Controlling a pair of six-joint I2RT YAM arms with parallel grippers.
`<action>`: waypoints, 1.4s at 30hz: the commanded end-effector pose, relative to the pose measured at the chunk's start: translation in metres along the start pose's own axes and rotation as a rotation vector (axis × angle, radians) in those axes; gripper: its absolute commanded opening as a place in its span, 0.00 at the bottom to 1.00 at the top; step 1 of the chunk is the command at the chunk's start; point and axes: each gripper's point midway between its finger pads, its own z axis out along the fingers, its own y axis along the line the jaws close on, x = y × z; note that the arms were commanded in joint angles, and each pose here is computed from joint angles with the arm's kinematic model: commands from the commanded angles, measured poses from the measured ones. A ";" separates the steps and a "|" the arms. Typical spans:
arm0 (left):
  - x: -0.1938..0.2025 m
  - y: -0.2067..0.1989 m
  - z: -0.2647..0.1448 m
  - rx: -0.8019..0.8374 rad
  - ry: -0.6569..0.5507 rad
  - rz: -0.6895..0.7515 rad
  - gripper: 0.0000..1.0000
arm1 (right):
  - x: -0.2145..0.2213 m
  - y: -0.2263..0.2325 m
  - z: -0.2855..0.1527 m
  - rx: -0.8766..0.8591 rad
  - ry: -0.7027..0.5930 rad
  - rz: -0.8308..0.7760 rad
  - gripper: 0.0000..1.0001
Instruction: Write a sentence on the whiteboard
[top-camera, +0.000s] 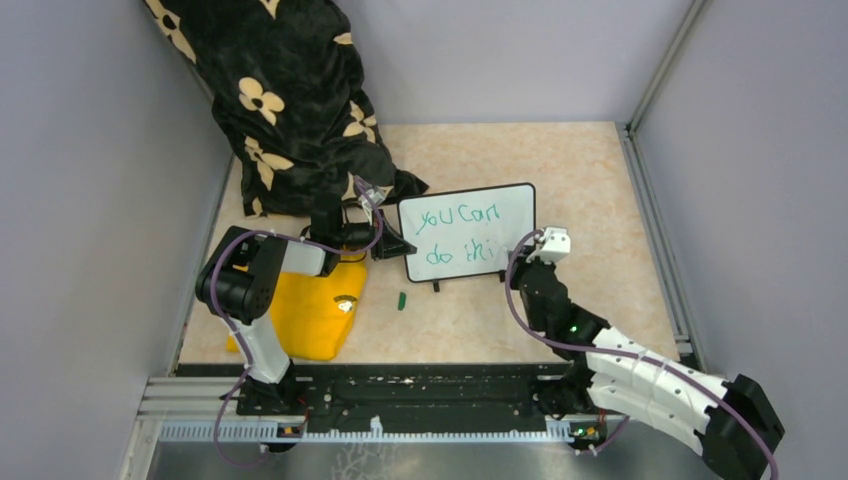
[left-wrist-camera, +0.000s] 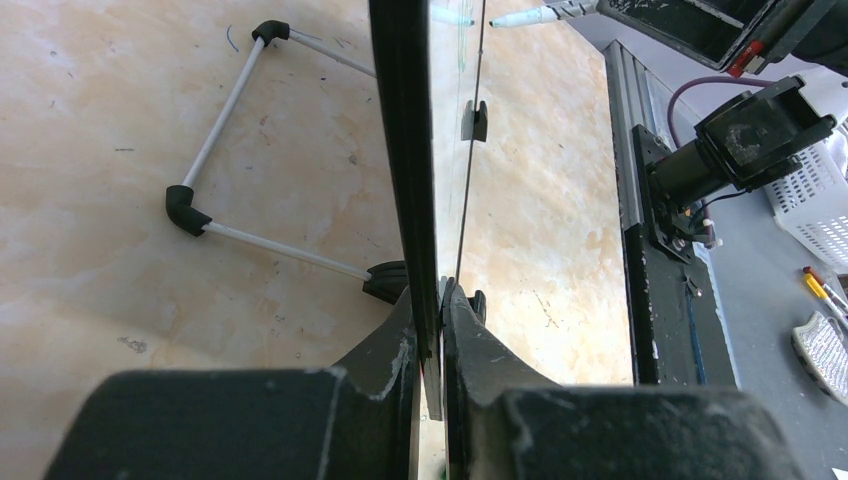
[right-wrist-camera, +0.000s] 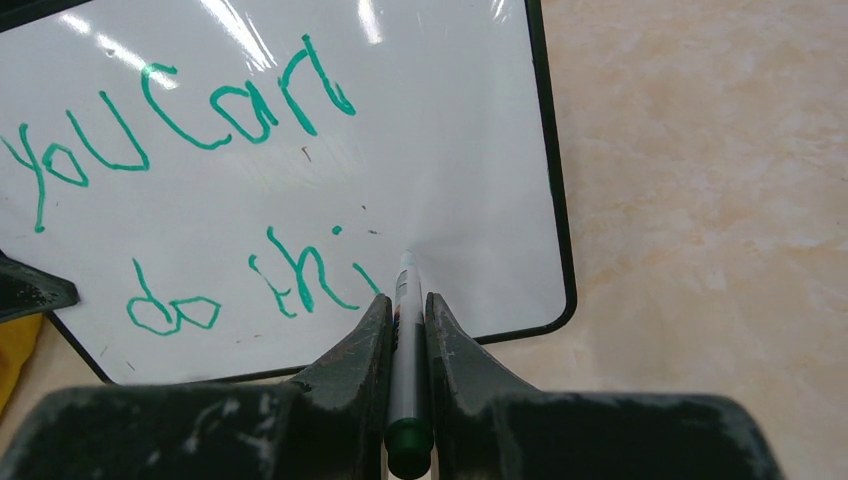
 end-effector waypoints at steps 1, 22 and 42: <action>0.025 0.018 0.003 -0.083 0.050 -0.011 0.00 | -0.043 0.012 0.003 -0.001 -0.112 0.105 0.00; 0.026 0.018 0.003 -0.082 0.053 -0.012 0.00 | -0.043 0.016 0.011 0.002 -0.114 0.094 0.00; 0.025 0.018 0.003 -0.083 0.052 -0.011 0.00 | -0.019 0.024 0.017 -0.039 -0.038 0.068 0.00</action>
